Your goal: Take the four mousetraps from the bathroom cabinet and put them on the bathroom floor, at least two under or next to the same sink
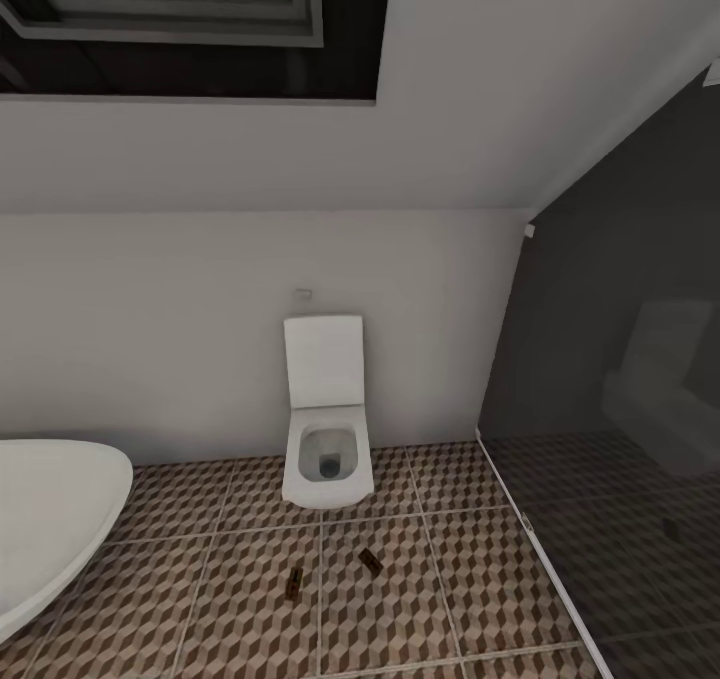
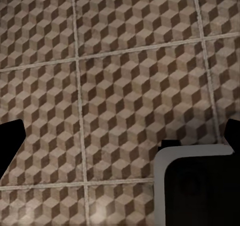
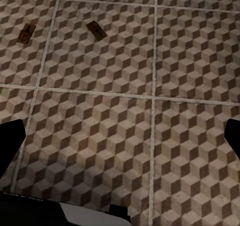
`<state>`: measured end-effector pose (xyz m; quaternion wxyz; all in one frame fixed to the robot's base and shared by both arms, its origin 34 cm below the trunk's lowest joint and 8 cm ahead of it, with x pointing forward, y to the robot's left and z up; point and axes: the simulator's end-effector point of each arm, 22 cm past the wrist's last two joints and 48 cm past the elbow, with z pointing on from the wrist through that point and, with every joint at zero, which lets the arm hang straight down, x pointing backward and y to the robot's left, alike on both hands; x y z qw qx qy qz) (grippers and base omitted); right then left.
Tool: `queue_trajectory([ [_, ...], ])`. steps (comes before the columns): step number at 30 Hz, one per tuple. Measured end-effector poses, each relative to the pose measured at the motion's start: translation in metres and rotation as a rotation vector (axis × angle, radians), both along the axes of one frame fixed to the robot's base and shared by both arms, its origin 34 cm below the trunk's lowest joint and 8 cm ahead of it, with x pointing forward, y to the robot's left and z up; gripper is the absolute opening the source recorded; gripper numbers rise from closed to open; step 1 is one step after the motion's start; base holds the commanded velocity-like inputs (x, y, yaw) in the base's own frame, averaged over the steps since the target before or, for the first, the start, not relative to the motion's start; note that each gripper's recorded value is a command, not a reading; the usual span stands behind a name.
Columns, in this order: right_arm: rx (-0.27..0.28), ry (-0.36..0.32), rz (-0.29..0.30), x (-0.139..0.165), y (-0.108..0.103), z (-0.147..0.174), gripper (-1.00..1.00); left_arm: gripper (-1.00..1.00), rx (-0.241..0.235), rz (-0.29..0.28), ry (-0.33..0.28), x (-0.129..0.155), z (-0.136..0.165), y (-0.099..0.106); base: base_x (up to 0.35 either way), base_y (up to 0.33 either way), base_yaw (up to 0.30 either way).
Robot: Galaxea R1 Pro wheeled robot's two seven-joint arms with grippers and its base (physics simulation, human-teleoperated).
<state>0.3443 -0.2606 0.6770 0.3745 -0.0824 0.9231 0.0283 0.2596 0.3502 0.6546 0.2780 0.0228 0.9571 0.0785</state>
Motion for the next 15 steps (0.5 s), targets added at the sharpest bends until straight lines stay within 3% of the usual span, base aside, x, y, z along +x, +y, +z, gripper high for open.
queue_trajectory([
  [15, 0.002, -0.002, -0.003, 0.001, 0.002, 0.000, 1.00, 1.00, -0.025, 0.005, 0.006, -0.002, -0.003, -0.020, 0.000, 0.000, 0.000],
])
